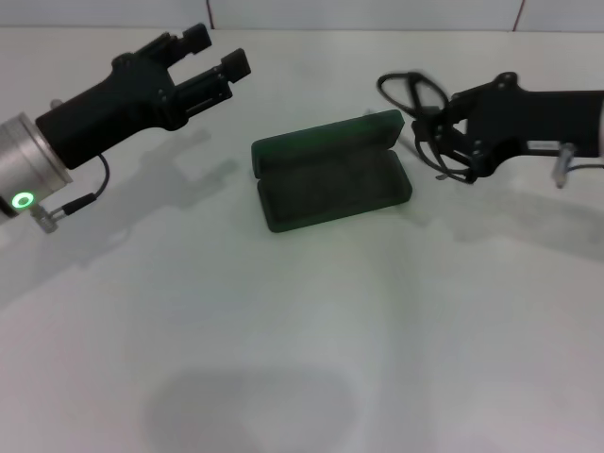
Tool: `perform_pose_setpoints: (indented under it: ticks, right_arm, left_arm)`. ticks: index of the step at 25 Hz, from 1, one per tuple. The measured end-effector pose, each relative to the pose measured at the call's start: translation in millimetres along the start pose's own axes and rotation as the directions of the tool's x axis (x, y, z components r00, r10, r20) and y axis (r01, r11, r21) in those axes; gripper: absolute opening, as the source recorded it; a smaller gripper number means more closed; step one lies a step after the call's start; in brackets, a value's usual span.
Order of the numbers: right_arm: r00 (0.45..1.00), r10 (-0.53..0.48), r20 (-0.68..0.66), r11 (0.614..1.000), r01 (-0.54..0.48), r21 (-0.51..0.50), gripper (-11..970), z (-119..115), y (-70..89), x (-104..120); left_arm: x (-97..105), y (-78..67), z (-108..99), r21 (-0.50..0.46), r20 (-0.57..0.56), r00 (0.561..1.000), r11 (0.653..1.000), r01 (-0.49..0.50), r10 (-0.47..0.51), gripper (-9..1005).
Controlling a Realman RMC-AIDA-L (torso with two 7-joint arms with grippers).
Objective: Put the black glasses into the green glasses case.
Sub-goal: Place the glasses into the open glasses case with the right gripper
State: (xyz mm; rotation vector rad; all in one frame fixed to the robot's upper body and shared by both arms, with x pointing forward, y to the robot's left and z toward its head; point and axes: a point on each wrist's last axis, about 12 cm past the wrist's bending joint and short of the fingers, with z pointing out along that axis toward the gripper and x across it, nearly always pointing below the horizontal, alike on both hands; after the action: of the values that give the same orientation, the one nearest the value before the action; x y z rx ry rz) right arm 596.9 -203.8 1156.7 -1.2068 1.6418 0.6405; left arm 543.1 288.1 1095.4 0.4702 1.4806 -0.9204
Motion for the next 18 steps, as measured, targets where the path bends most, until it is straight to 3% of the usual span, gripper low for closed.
perform_pose_setpoints:
  ticks: [3, 8, 12, 18]
  right_arm:
    - [0.985, -0.142, -0.101, 0.987, 0.149, 0.059, 155, 15.6, 8.8, -16.3]
    - [0.934, -0.311, -0.175, 0.942, 0.327, 0.073, 159, 37.5, 30.1, -32.1]
    - [0.892, -0.397, -0.216, 0.906, 0.418, 0.062, 163, 52.7, 45.7, -27.2]
    - [0.829, -0.5, -0.252, 0.827, 0.543, 0.144, 168, 63.7, 65.3, -14.3]
  left_arm:
    - [2.4, 1.7, 1.3, -0.015, -0.004, 1.0, 1.0, 0.013, -0.013, 795]
    - [3.5, 2.4, 2.3, -0.026, -0.006, 1.0, 1.0, 0.014, -0.015, 795]
    - [5.3, 2.1, 2.0, -0.028, -0.01, 1.0, 0.999, 0.02, -0.021, 795]
    - [4.8, 3.7, 2.7, -0.032, -0.019, 1.0, 0.999, 0.022, -0.023, 795]
